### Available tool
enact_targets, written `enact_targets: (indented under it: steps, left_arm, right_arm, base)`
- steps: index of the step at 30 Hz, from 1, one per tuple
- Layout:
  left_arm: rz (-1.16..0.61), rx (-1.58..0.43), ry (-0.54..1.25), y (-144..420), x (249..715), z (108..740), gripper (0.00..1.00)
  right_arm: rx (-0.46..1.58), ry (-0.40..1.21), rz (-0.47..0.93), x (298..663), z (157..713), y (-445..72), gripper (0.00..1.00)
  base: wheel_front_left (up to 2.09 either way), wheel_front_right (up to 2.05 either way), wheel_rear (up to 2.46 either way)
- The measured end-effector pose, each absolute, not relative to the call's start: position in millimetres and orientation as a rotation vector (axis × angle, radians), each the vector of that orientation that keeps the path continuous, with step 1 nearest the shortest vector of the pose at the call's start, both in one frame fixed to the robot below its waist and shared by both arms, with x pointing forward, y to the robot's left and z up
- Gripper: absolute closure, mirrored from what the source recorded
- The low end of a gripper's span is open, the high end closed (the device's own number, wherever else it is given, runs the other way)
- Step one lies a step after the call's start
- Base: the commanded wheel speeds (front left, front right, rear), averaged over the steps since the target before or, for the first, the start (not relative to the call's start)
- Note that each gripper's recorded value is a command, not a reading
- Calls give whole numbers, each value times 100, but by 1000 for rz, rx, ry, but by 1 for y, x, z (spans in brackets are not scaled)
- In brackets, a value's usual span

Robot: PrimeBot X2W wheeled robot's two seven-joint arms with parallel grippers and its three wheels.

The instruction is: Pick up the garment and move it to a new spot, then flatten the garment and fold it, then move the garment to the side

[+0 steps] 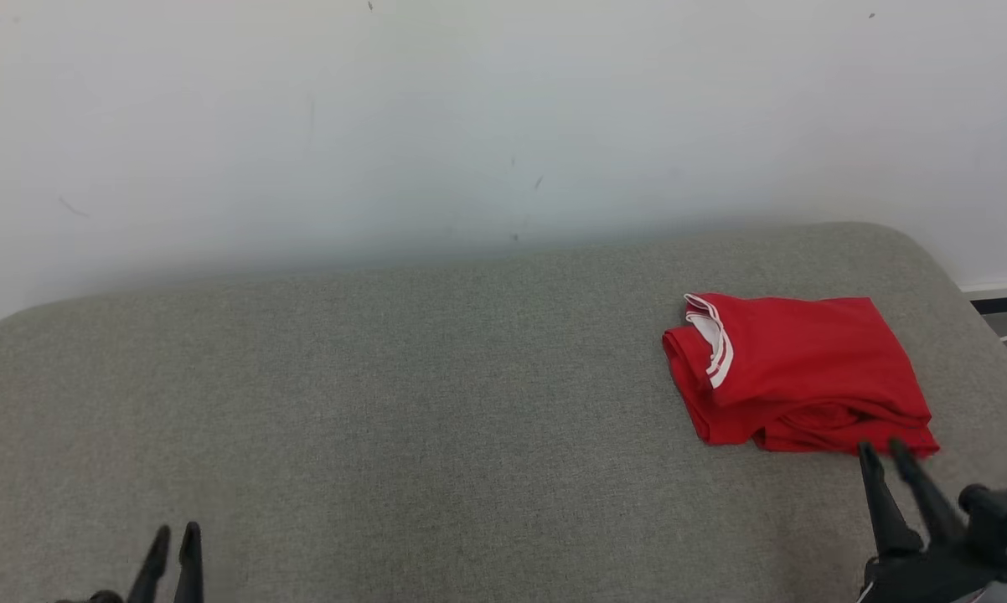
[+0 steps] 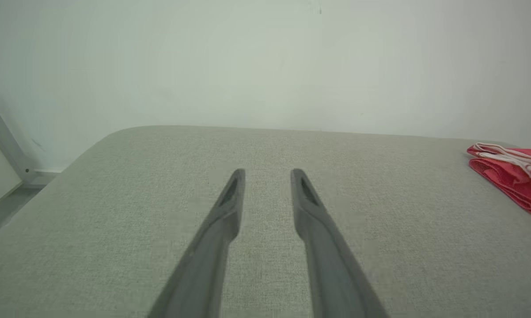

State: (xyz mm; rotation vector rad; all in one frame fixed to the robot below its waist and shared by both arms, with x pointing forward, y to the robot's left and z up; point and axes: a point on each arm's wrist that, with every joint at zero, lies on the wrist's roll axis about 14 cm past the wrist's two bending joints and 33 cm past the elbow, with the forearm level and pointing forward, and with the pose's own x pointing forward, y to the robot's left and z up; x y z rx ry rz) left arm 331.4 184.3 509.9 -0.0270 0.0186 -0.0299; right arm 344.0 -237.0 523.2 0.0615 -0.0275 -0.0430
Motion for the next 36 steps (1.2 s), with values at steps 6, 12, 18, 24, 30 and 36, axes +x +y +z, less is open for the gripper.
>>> enact_targets:
  steps: [6,12,18,24,30,36]
  left_arm:
    - [-30,-61,97,175,324,485,100]
    - [-14,-129,125,179,325,479,100]
    - [3,-222,158,182,325,472,100]
    - [19,-319,183,185,326,467,100]
    - [31,-414,195,185,330,465,100]
    - [36,-503,198,186,335,466,100]
  right_arm:
    - [111,86,-47,329,484,-224,100]
    - [186,108,-70,330,480,-228,100]
    - [277,128,-81,332,476,-227,100]
    - [367,142,-96,336,474,-227,100]
    - [457,160,-107,337,470,-227,100]
    - [550,158,-109,342,471,-225,100]
  base:
    - [0,0,0]
    - [0,0,0]
    - [0,0,0]
    - [0,0,0]
    - [0,0,0]
    - [0,0,0]
